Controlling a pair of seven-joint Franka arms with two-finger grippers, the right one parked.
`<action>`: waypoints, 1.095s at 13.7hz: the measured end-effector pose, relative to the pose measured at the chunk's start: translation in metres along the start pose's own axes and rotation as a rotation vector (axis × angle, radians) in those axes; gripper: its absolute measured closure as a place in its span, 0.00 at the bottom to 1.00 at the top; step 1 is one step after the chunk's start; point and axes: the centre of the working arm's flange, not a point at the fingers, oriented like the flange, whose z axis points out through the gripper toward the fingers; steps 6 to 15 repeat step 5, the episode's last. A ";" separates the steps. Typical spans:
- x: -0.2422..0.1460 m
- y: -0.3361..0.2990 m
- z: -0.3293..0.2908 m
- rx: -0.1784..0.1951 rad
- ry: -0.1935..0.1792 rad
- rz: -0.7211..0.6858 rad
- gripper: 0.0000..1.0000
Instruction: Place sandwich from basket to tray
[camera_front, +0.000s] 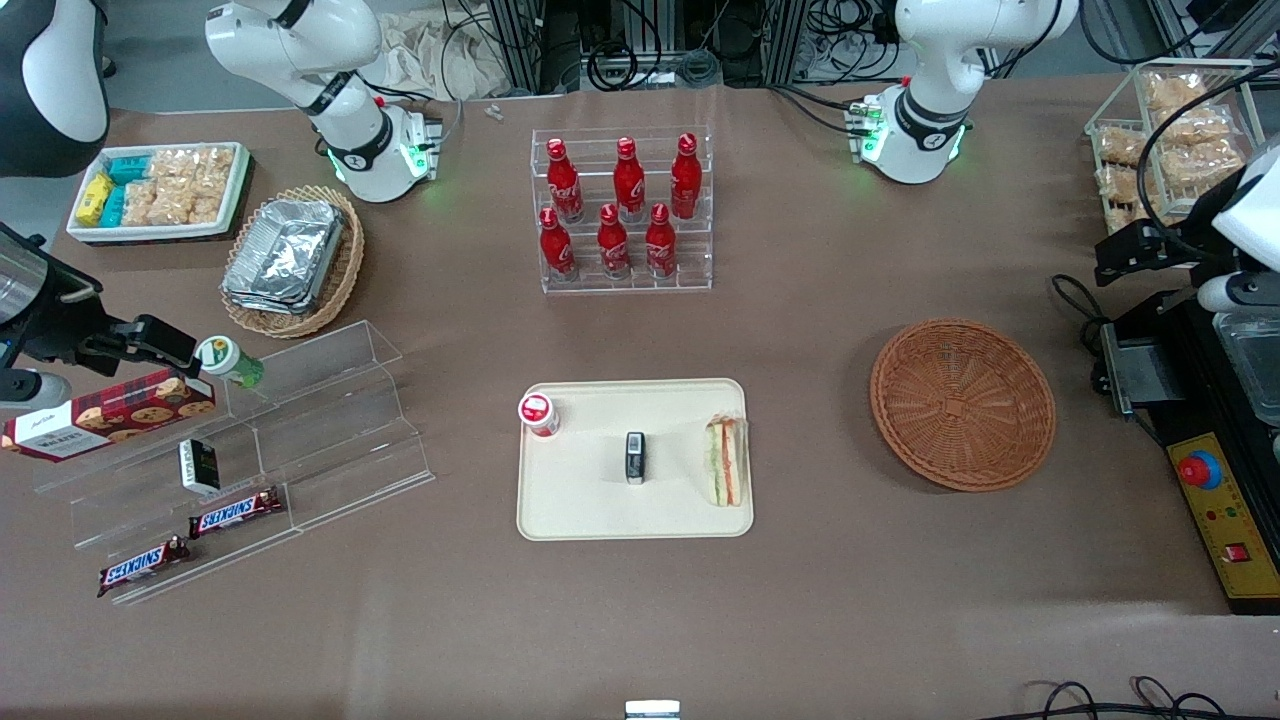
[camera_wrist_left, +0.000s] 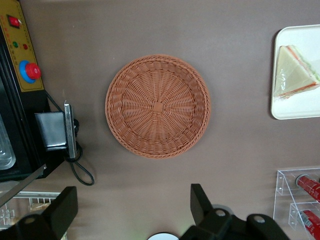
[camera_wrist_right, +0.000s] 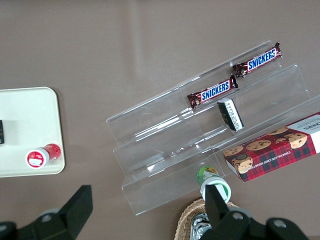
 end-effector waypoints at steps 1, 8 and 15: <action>-0.001 0.002 -0.004 0.000 0.005 0.004 0.00; -0.001 0.030 -0.010 0.004 0.008 0.030 0.00; -0.001 0.030 -0.010 0.004 0.008 0.030 0.00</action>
